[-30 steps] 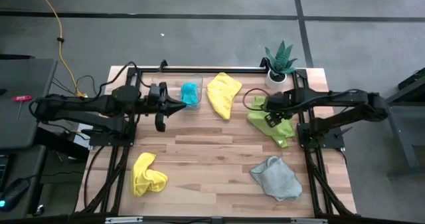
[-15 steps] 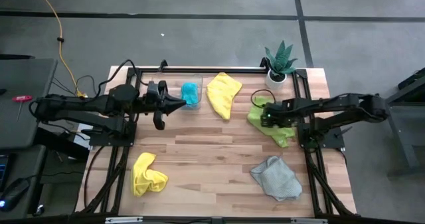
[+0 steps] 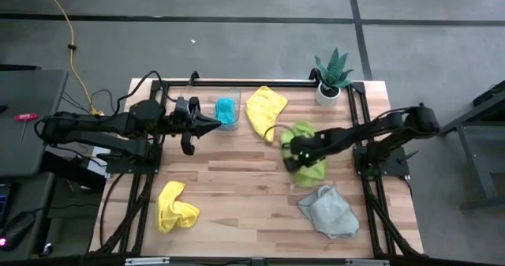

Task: Fold microfiber towels
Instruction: Fold the green towel

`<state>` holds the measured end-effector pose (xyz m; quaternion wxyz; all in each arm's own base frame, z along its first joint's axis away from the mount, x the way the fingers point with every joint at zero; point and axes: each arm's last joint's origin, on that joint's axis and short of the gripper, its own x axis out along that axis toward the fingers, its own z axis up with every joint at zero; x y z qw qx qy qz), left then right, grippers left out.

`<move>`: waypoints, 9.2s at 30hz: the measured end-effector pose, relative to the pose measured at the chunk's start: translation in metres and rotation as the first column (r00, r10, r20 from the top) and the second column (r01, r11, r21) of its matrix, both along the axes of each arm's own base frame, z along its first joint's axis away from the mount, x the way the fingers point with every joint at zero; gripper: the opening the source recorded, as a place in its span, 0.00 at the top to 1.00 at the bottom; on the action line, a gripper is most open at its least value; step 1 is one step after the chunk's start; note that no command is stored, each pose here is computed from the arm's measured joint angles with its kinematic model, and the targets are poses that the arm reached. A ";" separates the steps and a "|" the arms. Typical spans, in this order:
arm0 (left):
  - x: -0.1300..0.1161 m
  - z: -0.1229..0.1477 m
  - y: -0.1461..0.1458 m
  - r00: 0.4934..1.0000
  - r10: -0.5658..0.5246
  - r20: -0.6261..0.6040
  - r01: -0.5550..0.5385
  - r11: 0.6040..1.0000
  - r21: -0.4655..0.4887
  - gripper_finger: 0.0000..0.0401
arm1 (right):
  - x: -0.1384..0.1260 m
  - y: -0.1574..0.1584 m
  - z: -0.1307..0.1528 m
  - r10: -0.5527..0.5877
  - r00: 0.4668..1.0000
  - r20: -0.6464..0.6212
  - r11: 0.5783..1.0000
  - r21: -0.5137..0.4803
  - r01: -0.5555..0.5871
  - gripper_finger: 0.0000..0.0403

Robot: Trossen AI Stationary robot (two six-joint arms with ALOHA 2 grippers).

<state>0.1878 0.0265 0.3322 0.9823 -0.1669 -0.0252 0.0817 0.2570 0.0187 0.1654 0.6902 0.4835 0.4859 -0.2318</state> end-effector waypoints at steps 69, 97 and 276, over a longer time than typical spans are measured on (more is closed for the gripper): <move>0.007 -0.008 0.000 0.998 0.023 -0.066 -0.021 1.000 0.019 0.99 | 0.065 0.085 0.099 0.796 0.589 0.138 0.598 -0.329 -0.731 1.00; 0.137 -0.208 -0.038 0.639 -0.148 -0.755 0.415 0.893 0.176 0.57 | 0.050 0.096 0.070 0.801 0.598 -0.037 0.584 -0.175 -0.793 1.00; 0.162 -0.238 -0.012 0.786 0.303 -0.539 -0.309 0.947 0.081 0.58 | 0.026 0.001 0.173 0.103 0.908 0.406 0.992 -0.109 -0.064 1.00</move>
